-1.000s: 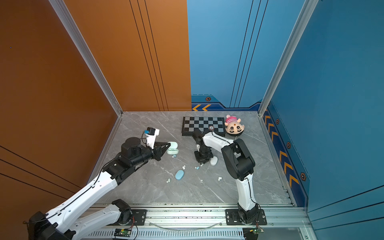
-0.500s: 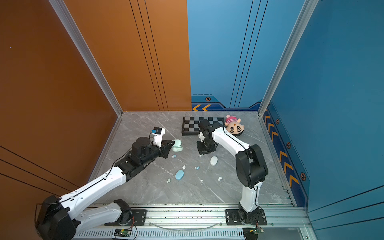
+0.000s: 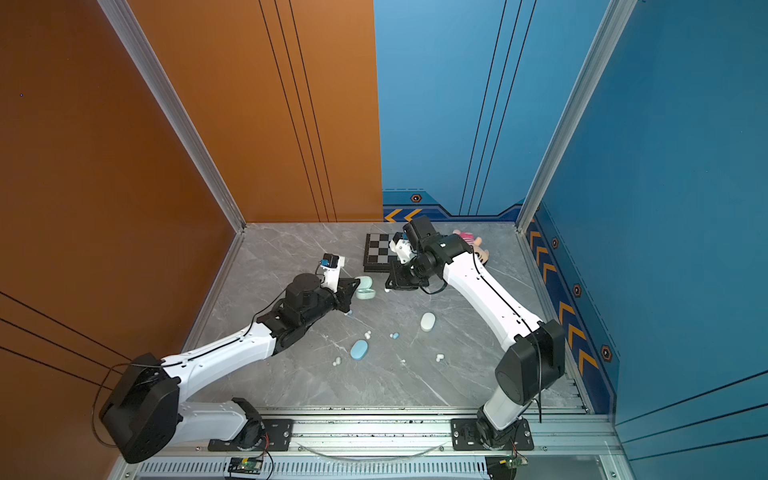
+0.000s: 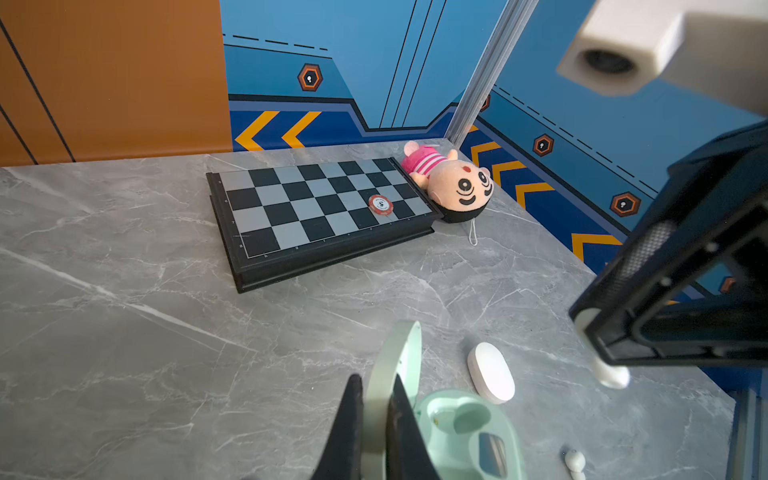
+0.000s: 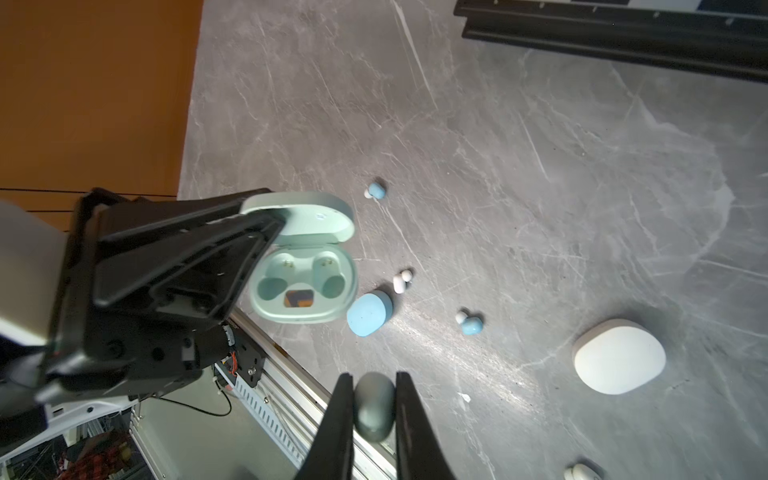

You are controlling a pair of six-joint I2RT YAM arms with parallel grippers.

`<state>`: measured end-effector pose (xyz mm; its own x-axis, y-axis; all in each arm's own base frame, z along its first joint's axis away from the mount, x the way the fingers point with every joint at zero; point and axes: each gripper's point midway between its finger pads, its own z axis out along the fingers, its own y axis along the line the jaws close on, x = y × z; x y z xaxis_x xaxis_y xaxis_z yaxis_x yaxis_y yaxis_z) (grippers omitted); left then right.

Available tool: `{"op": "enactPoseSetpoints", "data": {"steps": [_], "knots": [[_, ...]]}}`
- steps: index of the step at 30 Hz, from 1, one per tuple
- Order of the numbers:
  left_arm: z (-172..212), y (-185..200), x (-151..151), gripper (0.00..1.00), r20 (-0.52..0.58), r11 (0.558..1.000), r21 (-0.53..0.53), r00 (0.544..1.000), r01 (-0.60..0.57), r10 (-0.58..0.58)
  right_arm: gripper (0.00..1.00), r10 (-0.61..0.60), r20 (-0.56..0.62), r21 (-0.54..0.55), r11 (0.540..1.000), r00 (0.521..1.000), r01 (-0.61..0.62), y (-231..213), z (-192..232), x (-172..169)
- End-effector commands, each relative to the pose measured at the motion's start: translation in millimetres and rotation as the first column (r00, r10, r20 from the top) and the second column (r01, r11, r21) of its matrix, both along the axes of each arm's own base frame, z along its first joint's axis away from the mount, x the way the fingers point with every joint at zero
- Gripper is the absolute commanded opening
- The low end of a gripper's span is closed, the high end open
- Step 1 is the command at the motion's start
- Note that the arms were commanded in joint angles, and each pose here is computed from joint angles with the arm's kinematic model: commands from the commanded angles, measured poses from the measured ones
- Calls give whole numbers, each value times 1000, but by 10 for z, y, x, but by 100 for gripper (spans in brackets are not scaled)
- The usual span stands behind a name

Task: Insert the wireless bluetooth earbuds into the charging case
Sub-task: 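Lift the pale green earbud with the right gripper over the open case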

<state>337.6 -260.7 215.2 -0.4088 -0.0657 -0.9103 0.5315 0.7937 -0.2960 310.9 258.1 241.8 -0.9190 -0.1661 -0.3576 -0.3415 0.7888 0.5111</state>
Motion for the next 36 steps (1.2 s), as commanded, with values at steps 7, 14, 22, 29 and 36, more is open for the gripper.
{"op": "enactPoseSetpoints", "data": {"steps": [7, 14, 22, 29, 36], "knots": [[442, -299, -99, 0, 163, 989, -33, 977, 146, -138, 18, 2, 42, 37, 999, 999, -4, 81, 306, -46], [605, -367, -136, 0, 197, 982, -55, 966, 180, -166, 18, 9, 65, -1, 1000, 998, -9, 76, 257, -41], [704, -430, -146, 0, 224, 977, -60, 957, 204, -186, 19, 11, 78, -21, 1000, 997, -9, 63, 238, -32], [773, -441, -134, 0, 238, 977, -67, 954, 201, -180, 21, 17, 76, -33, 999, 997, -14, 47, 196, -50], [794, -434, -118, 0, 242, 979, -69, 955, 192, -170, 23, 39, 73, -30, 999, 997, -37, 94, 188, -95]]}}
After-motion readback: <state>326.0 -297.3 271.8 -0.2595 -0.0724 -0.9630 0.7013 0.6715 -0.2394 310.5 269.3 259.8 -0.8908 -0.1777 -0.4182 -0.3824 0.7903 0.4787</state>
